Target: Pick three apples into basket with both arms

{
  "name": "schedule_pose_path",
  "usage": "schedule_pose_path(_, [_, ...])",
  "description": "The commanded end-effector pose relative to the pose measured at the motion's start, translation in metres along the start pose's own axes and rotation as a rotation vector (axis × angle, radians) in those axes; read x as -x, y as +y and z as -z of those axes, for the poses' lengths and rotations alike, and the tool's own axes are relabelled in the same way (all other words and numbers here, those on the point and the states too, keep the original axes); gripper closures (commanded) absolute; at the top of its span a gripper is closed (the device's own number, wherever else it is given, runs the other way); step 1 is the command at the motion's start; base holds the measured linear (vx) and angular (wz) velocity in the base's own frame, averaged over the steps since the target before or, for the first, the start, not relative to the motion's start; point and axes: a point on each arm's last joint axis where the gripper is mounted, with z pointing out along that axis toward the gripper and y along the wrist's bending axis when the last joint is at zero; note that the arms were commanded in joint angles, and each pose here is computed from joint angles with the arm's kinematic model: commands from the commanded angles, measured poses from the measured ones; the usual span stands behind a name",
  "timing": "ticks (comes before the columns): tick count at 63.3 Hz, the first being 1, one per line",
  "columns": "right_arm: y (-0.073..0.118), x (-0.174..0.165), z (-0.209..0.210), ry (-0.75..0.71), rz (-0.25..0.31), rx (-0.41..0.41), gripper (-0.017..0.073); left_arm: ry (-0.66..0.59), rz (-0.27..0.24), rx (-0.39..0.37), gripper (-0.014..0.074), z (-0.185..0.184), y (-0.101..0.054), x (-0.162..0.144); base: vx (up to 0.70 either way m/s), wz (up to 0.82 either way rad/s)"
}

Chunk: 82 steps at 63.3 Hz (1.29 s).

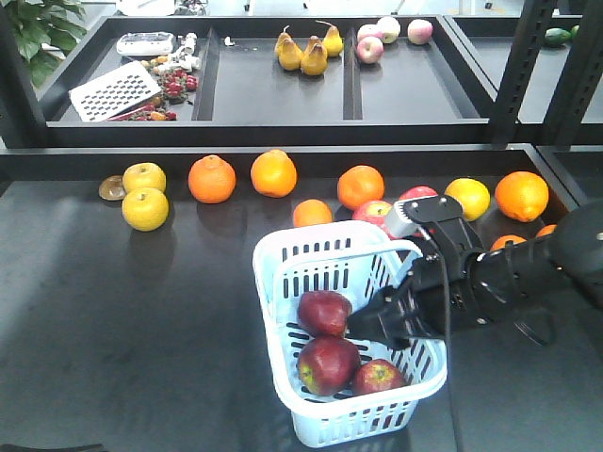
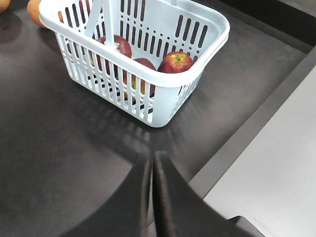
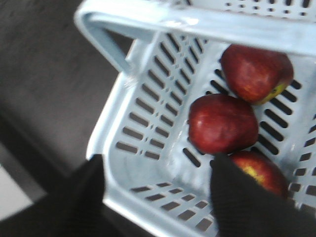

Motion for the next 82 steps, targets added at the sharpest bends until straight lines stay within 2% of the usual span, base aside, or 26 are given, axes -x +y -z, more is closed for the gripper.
schedule_pose_path(1, [0.017,0.009,0.025,-0.060,0.092,0.046,0.0452,-0.065,0.031,0.015,0.0600,0.003,0.001,0.012,0.00,0.00])
schedule_pose_path(5, [0.023,0.008,0.033,-0.068,0.130,0.061,0.0578,-0.065,0.031,0.015,0.0600,0.003,0.001,0.012,0.00,0.00])
schedule_pose_path(17, [0.048,-0.002,0.075,-0.129,0.230,0.078,0.0566,-0.065,0.031,0.015,0.0600,0.003,0.001,0.012,0.00,0.00])
schedule_pose_path(26, [0.060,-0.031,0.106,-0.204,0.307,-0.029,0.0564,-0.065,0.031,0.015,0.0600,0.003,0.001,0.012,0.00,0.00])
schedule_pose_path(44, [0.052,-0.115,0.124,-0.381,0.202,-0.298,0.0564,-0.065,0.031,0.015,0.0600,0.003,0.001,0.012,0.00,0.00])
schedule_pose_path(50, [0.047,-0.136,0.123,-0.421,0.162,-0.360,0.0564,-0.065,0.031,0.015,0.0600,0.003,0.001,0.012,0.00,0.00])
schedule_pose_path(56, [0.045,-0.149,0.124,-0.454,0.116,-0.391,0.0564,-0.065,0.031,0.015,0.0600,0.003,0.001,0.012,0.00,0.00])
schedule_pose_path(62, [0.046,-0.152,0.130,-0.491,0.130,-0.423,0.0564,-0.065,0.031,0.015,0.0600,0.003,0.001,0.012,0.00,0.00])
schedule_pose_path(82, [0.047,-0.153,0.132,-0.502,0.134,-0.424,0.0564,-0.065,0.031,0.015,0.0600,0.003,0.001,0.012,0.00,0.00])
